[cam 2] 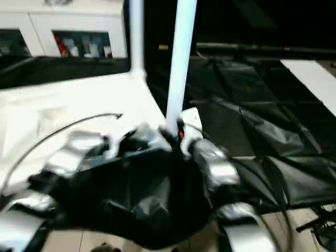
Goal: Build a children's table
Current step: Rotate leg to tighten
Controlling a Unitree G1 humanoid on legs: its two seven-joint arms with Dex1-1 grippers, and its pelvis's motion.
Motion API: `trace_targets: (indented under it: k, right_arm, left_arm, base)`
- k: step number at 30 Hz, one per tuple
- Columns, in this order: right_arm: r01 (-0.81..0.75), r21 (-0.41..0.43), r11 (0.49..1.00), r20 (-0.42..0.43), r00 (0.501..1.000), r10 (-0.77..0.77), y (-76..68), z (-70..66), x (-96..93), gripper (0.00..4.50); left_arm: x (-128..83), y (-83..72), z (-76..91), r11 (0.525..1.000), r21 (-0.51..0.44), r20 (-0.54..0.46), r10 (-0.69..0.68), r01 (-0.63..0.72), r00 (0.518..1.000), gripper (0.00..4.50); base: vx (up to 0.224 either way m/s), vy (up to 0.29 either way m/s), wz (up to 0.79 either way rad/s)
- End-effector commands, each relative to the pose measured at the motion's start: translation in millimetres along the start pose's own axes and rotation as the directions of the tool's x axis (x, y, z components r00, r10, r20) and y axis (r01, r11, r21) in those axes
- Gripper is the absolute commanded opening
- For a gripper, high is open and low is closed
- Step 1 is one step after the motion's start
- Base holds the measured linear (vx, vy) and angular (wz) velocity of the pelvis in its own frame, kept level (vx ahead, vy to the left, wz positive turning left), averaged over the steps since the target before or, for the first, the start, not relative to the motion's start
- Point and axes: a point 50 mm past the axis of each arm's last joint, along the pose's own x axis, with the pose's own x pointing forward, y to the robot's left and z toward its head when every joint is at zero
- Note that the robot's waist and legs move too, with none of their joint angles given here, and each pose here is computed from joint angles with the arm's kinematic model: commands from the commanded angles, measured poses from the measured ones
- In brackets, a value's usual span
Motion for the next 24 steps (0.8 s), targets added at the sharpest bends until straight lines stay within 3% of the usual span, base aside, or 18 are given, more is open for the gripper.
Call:
trace_targets:
  k: [1,4,5,8,9,15,16,18,20,24]
  right_arm:
    - [-0.046,0.022,0.999,-0.062,0.997,0.048,24.8,-16.8,6.1,2.63]
    - [-0.074,0.01,0.997,-0.032,0.997,0.075,30.3,-12.5,8.7,2.63]
    - [-0.134,-0.014,0.991,-0.005,0.991,0.134,34.7,-9.1,8.3,3.33]
    - [-0.205,-0.018,0.979,0.016,0.979,0.205,37.1,-7.1,6.3,3.39]
    - [-0.233,-0.032,0.972,0.011,0.972,0.233,36.9,-6.9,5.2,3.69]
    - [-0.369,-0.125,0.921,-0.051,0.929,0.366,25.8,-6.6,-3.7,3.78]
    - [-0.464,-0.159,0.872,-0.083,0.886,0.456,19.9,-6.0,-11.9,3.78]
    - [-0.498,-0.168,0.851,-0.096,0.867,0.489,17.3,-5.6,-15.5,3.78]
    - [-0.584,-0.176,0.792,-0.133,0.812,0.569,7.4,-3.5,-27.0,3.78]
    - [-0.664,-0.183,0.725,-0.194,0.748,0.635,-1.9,-3.9,-39.2,3.78]
  left_arm:
    - [11.7,-3.7,21.4,0.999,0.009,0.096,0.042,-0.043,0.994,0.0]
    - [14.1,-7.3,23.2,0.999,0.021,0.115,0.022,-0.025,0.993,0.0]
    - [13.6,-10.3,23.3,0.999,0.041,0.124,-0.014,0.009,0.992,0.0]
    - [9.6,-12.0,22.0,0.996,0.067,0.132,-0.063,0.054,0.989,0.0]
    - [7.0,-11.9,20.3,0.995,0.075,0.129,-0.081,0.072,0.988,0.0]
    - [-8.8,-9.5,10.1,0.98,0.117,0.103,-0.17,0.158,0.98,0.0]
    - [-16.7,-8.8,4.6,0.97,0.13,0.083,-0.219,0.207,0.972,0.0]
    - [-20.0,-8.7,2.6,0.964,0.135,0.077,-0.241,0.229,0.968,0.0]
    - [-29.4,-6.9,-1.2,0.954,0.138,0.07,-0.279,0.267,0.958,0.0]
    - [-38.5,-6.9,-5.2,0.938,0.123,0.054,-0.332,0.324,0.942,0.0]
  base:
    - [0.0,0.0,0.0]
    - [0.0,0.0,0.0]
    - [0.0,0.0,0.0]
    - [0.0,0.0,0.0]
    - [0.0,0.0,0.0]
    - [0.0,0.0,0.0]
    - [0.0,0.0,0.0]
    - [0.0,0.0,0.0]
    - [0.0,0.0,0.0]
    - [0.0,0.0,0.0]
